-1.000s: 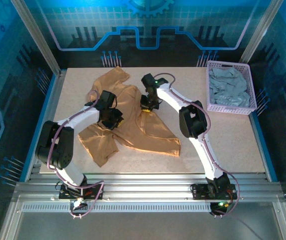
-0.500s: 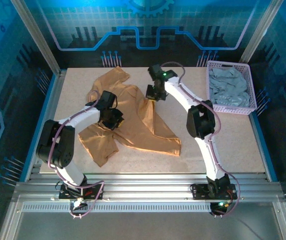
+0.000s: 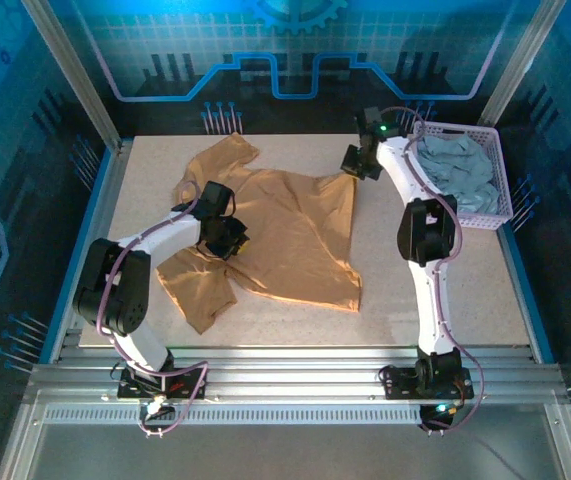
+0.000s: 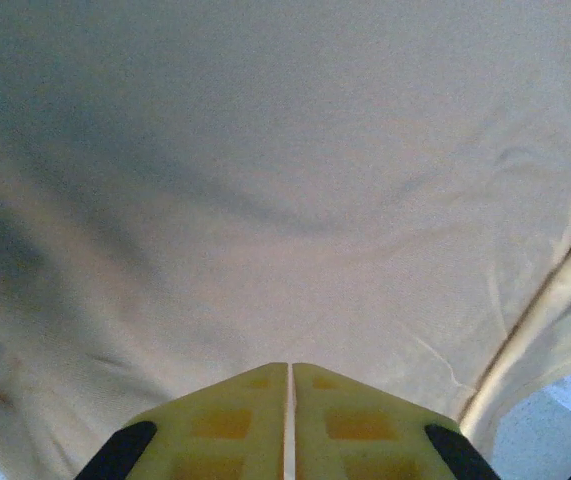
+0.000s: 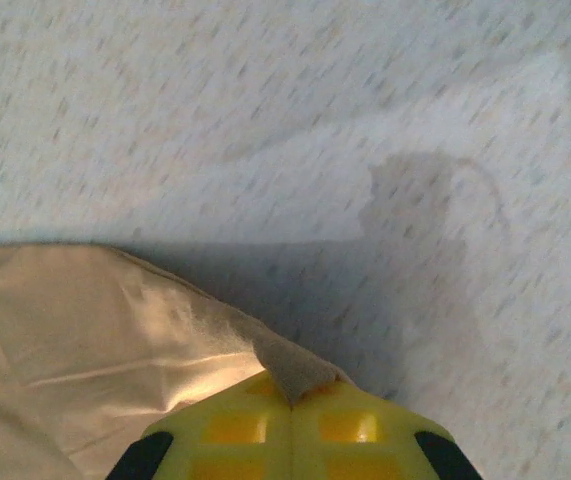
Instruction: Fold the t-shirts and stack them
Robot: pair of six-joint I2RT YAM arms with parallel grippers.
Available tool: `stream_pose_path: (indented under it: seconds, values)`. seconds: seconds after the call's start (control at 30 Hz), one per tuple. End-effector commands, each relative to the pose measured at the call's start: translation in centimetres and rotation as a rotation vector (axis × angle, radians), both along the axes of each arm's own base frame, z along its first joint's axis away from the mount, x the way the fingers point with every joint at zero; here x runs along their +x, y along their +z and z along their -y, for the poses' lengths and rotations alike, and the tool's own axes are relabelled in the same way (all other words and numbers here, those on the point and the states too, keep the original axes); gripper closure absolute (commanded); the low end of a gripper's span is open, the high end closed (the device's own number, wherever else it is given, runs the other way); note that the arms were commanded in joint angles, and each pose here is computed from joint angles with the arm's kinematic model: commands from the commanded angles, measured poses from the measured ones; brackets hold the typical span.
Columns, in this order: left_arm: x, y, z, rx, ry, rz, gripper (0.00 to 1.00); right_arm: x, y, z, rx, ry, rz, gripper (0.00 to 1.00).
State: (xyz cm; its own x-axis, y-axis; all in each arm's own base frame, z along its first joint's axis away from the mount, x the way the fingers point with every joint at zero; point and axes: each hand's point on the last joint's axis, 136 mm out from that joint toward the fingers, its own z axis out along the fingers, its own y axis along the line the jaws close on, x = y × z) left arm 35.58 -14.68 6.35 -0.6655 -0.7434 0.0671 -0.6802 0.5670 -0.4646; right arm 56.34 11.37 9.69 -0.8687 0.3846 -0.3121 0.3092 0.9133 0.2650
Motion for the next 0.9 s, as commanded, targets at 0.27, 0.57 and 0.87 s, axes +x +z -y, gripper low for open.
stream_pose_path:
  seconds: [0.27, 0.57, 0.87]
  values:
    - [0.0, 3.1, 1.0, -0.033, -0.07, 0.03, 0.88, 2.7, -4.8, 7.8, -0.039, -0.124, -0.046, 1.0]
    - [0.1, 3.9, -1.2, -0.005, -0.065, 0.037, 0.82, 3.9, -2.4, 9.3, -0.018, -0.129, 0.024, 0.82]
    - [1.7, 2.4, -7.6, 0.073, 0.005, 0.007, 0.71, -3.8, 5.8, 4.3, -0.001, -0.106, 0.049, 0.41]
